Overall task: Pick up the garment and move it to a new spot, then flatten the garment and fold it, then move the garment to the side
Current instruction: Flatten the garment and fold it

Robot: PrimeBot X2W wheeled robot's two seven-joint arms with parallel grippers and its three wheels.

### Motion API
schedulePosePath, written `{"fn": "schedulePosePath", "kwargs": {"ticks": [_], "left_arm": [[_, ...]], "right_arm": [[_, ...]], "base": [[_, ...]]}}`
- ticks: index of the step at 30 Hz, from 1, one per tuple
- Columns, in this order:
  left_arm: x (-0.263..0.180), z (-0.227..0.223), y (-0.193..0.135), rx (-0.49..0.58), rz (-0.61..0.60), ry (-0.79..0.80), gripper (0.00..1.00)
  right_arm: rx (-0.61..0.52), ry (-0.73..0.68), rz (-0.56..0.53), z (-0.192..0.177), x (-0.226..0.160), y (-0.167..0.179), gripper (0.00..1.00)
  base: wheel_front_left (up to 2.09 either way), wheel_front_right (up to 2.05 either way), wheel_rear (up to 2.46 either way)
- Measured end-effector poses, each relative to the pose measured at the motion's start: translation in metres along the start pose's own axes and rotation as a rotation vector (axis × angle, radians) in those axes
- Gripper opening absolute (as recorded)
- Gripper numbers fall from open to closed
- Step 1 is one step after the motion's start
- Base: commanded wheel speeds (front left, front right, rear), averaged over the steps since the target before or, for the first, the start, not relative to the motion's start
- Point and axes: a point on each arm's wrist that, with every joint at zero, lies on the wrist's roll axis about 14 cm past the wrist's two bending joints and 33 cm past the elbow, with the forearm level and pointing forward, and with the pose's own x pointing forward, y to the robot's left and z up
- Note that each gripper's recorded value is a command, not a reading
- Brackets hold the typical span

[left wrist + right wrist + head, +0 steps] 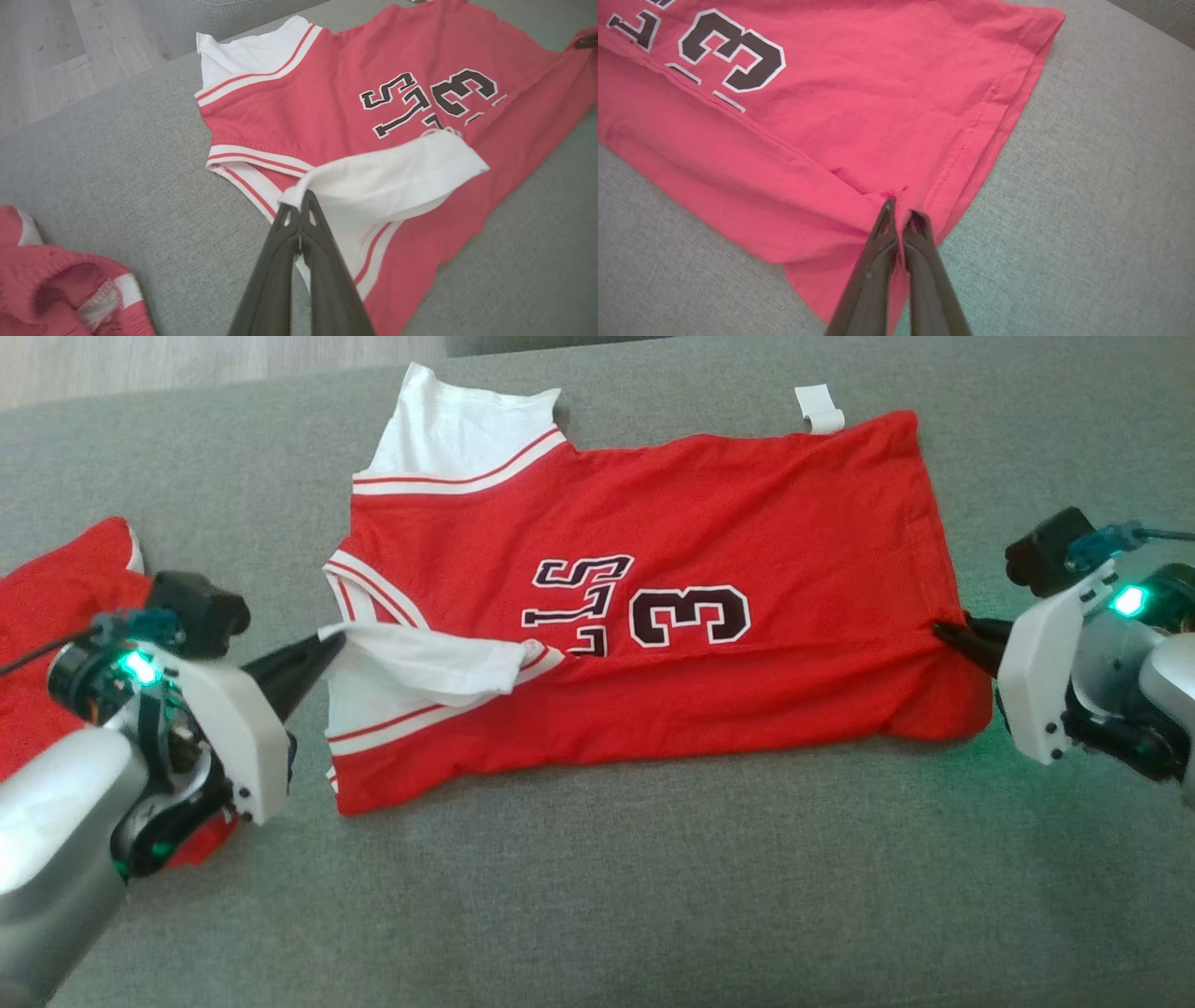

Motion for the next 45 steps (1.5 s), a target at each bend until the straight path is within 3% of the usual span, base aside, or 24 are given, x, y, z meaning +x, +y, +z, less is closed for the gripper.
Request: {"fn": "schedulePosePath", "kwargs": {"ticks": [6, 7, 8, 9, 15, 21, 27, 30, 32, 34, 39, 45], "left_arm": [[0.008, 0.000, 0.007, -0.003, 0.013, 0.003, 0.00], [0.010, -0.001, 0.008, -0.012, 0.013, 0.007, 0.00], [0.013, -0.001, 0.008, -0.018, 0.015, 0.001, 0.40], [0.015, -0.001, 0.009, -0.022, 0.018, -0.004, 1.00], [0.020, 0.017, 0.025, -0.007, 0.097, -0.103, 1.00], [-0.006, 0.090, 0.045, 0.032, 0.241, -0.462, 1.00], [-0.039, 0.130, 0.024, -0.047, 0.274, -0.736, 1.00], [-0.057, 0.132, 0.009, -0.093, 0.287, -0.805, 1.00], [-0.071, 0.135, -0.007, -0.059, 0.297, -0.854, 1.00], [-0.082, 0.134, -0.022, -0.042, 0.308, -0.899, 1.00], [-0.090, 0.100, -0.047, -0.135, 0.341, -0.910, 1.00], [-0.084, 0.062, -0.063, -0.190, 0.366, -0.862, 1.00]], "right_arm": [[0.005, 0.002, 0.003, 0.002, 0.008, 0.000, 0.00], [0.007, -0.004, 0.001, 0.003, 0.009, -0.001, 0.77], [0.010, -0.020, 0.000, 0.006, 0.010, -0.001, 1.00], [0.019, -0.029, -0.003, 0.007, 0.011, -0.003, 1.00], [0.032, -0.093, -0.043, 0.018, 0.014, -0.015, 1.00], [0.131, -0.302, -0.130, 0.052, -0.003, -0.038, 1.00], [0.270, -0.699, -0.165, 0.116, -0.044, -0.041, 1.00], [0.366, -0.817, -0.180, 0.123, -0.065, -0.043, 1.00], [0.446, -0.908, -0.211, 0.127, -0.085, -0.052, 1.00], [0.444, -0.997, -0.255, 0.130, -0.107, -0.058, 1.00], [0.460, -1.125, -0.338, 0.108, -0.127, -0.030, 1.00], [0.506, -1.018, -0.379, 0.044, -0.098, 0.038, 1.00]], "base": [[0.00, 0.00, 0.00], [0.00, 0.00, 0.00], [0.00, 0.00, 0.00], [0.00, 0.00, 0.00], [0.00, 0.00, 0.00], [0.00, 0.00, 0.00], [0.00, 0.00, 0.00], [0.00, 0.00, 0.00], [0.00, 0.00, 0.00], [0.00, 0.00, 0.00], [0.00, 0.00, 0.00], [0.00, 0.00, 0.00]]}}
